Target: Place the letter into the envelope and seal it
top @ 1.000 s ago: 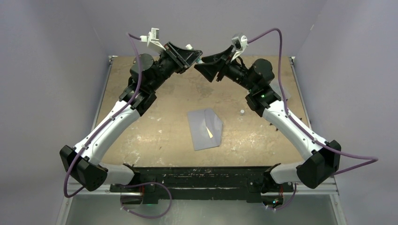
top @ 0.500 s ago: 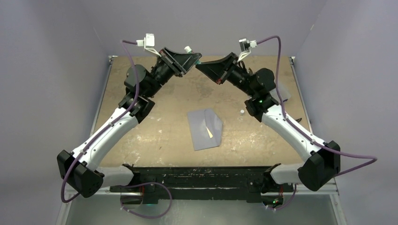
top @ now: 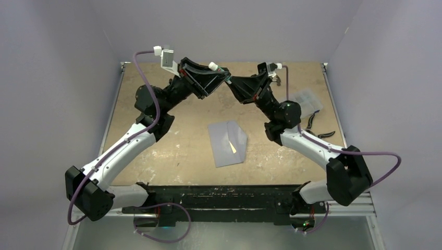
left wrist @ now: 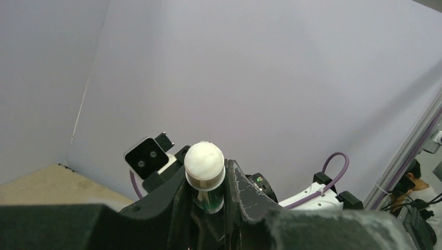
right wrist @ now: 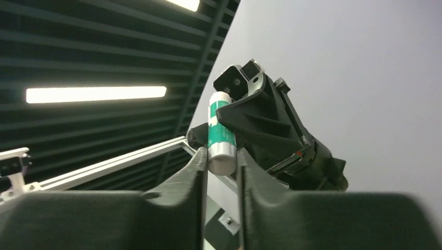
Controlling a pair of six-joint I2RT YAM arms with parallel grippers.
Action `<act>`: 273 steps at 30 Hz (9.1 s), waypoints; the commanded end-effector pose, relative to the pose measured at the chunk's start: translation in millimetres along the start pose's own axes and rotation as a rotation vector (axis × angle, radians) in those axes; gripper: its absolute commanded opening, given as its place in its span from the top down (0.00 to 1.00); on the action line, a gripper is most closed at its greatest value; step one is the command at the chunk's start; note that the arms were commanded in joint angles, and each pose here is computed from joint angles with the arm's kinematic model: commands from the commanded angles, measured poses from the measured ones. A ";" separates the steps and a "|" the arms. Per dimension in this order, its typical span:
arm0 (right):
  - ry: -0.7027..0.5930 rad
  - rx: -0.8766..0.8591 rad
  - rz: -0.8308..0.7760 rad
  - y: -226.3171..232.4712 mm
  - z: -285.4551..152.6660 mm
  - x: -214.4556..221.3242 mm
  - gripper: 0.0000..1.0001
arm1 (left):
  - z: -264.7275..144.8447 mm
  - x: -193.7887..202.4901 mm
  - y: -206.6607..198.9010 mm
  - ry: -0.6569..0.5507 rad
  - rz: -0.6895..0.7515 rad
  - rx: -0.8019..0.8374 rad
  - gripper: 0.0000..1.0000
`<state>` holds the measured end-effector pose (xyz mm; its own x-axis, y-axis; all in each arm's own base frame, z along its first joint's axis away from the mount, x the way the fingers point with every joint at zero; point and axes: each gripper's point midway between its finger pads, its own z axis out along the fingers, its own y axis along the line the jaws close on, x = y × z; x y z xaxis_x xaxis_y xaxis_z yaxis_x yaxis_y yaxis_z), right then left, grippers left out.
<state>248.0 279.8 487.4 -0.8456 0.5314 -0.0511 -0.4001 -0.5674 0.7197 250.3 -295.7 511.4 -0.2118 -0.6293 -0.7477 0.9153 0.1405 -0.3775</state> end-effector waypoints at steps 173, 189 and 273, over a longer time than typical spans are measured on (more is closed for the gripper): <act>0.197 0.051 -1.829 20.5 23.0 -12.9 1.00 | -15.3 -37.6 43.8 -0.053 -0.542 -0.241 0.26; 0.248 0.081 -1.808 4.4 23.2 -13.9 1.00 | -7.8 -29.6 30.1 0.037 -0.557 -0.149 0.44; 0.338 -0.058 -1.748 -16.4 53.3 1.7 0.72 | -17.4 -16.6 28.0 -0.070 -0.945 -0.029 1.00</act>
<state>275.1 326.8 488.9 0.4931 0.3274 -0.8060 -0.8400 0.4202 -0.3432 285.2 -270.2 490.1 -0.8405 -0.5378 -0.0666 0.3249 -0.4018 -0.8561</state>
